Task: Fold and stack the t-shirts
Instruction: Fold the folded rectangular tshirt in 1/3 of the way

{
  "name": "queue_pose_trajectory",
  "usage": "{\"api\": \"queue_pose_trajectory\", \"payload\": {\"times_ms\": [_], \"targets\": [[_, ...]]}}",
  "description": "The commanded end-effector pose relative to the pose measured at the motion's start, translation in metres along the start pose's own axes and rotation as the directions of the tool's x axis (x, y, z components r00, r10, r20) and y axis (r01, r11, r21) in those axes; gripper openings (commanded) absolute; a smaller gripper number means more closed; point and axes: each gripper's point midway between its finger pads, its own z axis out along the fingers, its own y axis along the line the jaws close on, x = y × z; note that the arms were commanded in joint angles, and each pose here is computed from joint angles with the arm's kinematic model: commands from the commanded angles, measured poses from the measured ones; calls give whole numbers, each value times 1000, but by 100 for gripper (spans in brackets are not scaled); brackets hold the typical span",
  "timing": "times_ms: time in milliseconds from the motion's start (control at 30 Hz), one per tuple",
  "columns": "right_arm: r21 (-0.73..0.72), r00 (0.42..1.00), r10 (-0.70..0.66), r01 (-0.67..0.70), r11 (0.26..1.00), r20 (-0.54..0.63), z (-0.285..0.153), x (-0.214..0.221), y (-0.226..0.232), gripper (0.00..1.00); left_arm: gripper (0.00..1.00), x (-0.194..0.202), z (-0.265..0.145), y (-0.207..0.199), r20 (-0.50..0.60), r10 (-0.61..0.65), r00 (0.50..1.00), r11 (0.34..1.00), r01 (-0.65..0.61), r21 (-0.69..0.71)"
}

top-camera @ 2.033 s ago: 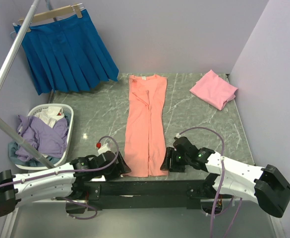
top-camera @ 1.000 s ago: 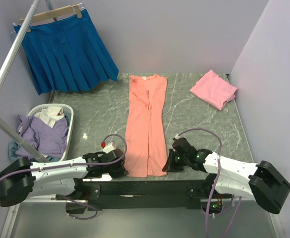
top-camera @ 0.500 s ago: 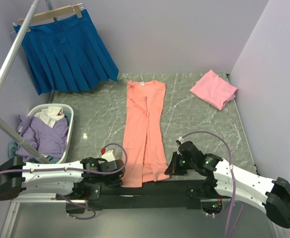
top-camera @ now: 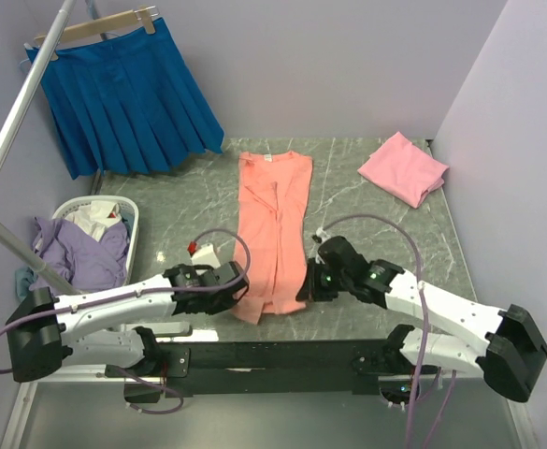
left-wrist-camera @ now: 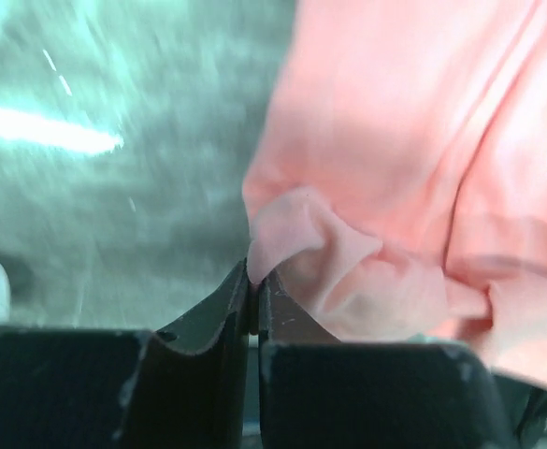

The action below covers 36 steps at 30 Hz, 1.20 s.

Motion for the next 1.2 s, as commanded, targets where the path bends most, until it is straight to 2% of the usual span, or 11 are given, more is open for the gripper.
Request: {"api": "queue_pose_trajectory", "payload": {"times_ms": [0,200,400,467,867,967,1000,1033,1100,1133,1167], "targets": [[50,991,-105,101,994,85,-3,-41,13,6,11,-45,4,-19,117,27,993,999,-29,14],[156,986,-136,120,980,93,11,-77,-1,6,12,-98,14,-55,197,51,979,998,-59,36],[145,986,-118,100,984,121,19,-120,-8,6,11,-142,37,-85,231,101,968,993,-112,33],[147,982,-122,101,984,142,18,-140,-9,6,11,-153,52,-86,228,117,967,992,-123,13],[174,987,-123,105,979,99,63,-207,-32,2,5,-219,111,-97,214,102,971,995,-104,0],[190,984,-126,100,977,127,68,-233,-33,1,4,-232,122,-99,222,103,970,994,-107,3],[207,984,-122,93,974,129,72,-238,-39,4,9,-237,122,-104,228,106,968,994,-112,16],[223,983,-119,86,971,142,73,-244,-42,20,25,-240,125,-105,230,112,967,993,-119,15],[276,974,-131,76,958,185,70,-263,-49,20,48,-246,130,-104,240,109,965,994,-112,-1],[296,969,-130,64,953,209,67,-272,-54,39,67,-250,130,-103,251,107,962,994,-109,-5],[309,956,-137,52,950,258,63,-285,-55,56,76,-258,129,-102,281,102,954,995,-102,-14]]}}
